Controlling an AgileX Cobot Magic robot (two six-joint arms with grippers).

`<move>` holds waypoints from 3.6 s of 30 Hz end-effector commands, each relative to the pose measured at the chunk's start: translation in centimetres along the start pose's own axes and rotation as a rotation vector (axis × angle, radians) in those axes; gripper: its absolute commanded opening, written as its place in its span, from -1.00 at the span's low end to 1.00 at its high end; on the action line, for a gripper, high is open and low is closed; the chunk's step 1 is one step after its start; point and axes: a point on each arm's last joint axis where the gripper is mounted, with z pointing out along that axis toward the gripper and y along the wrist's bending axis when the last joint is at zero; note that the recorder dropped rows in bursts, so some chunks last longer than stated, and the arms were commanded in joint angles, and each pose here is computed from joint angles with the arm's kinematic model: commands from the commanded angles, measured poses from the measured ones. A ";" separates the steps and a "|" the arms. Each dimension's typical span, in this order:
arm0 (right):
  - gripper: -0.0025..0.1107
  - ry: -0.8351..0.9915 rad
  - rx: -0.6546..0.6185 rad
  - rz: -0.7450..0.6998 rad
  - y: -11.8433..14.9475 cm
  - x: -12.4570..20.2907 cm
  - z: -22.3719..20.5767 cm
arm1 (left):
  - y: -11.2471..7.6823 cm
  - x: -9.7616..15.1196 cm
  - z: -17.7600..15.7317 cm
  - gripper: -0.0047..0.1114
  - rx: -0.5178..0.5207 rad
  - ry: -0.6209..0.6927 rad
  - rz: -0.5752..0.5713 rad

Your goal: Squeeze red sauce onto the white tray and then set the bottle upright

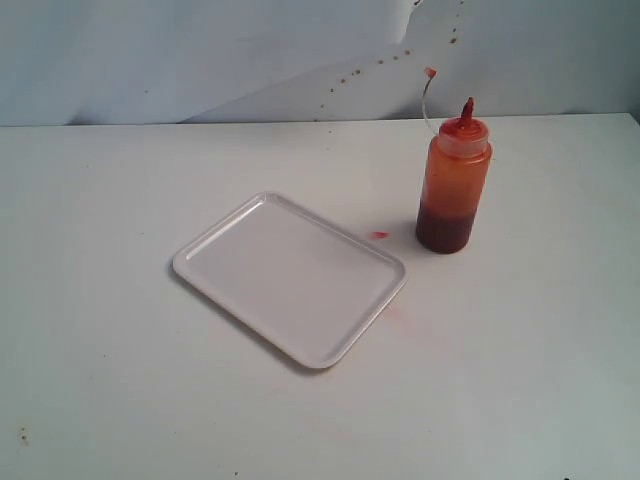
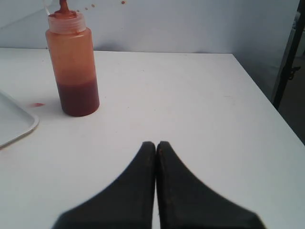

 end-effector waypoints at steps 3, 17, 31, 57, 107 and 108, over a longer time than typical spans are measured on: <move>-0.96 0.000 0.001 -0.009 0.0 0.1 0.0 | 0.0 0.1 0.0 -0.89 0.001 -0.003 -0.002; -0.96 0.000 0.001 -0.009 0.0 0.1 0.0 | 0.0 0.1 0.0 -0.89 0.001 -0.003 -0.004; -0.96 0.000 0.001 -0.009 0.0 0.1 0.0 | 0.1 -0.1 0.0 -0.89 -0.010 -0.025 0.045; -0.96 0.000 0.001 -0.009 0.0 0.1 0.0 | -0.2 -1.6 -0.1 -0.89 0.031 -0.188 -0.054; -0.96 0.000 0.001 -0.009 0.0 0.1 0.0 | -9.5 -3.3 27.0 -0.89 1.111 0.084 -0.120; -0.96 0.000 0.001 -0.009 0.0 0.1 0.0 | -9.7 -2.5 27.7 -0.89 1.116 0.102 -0.128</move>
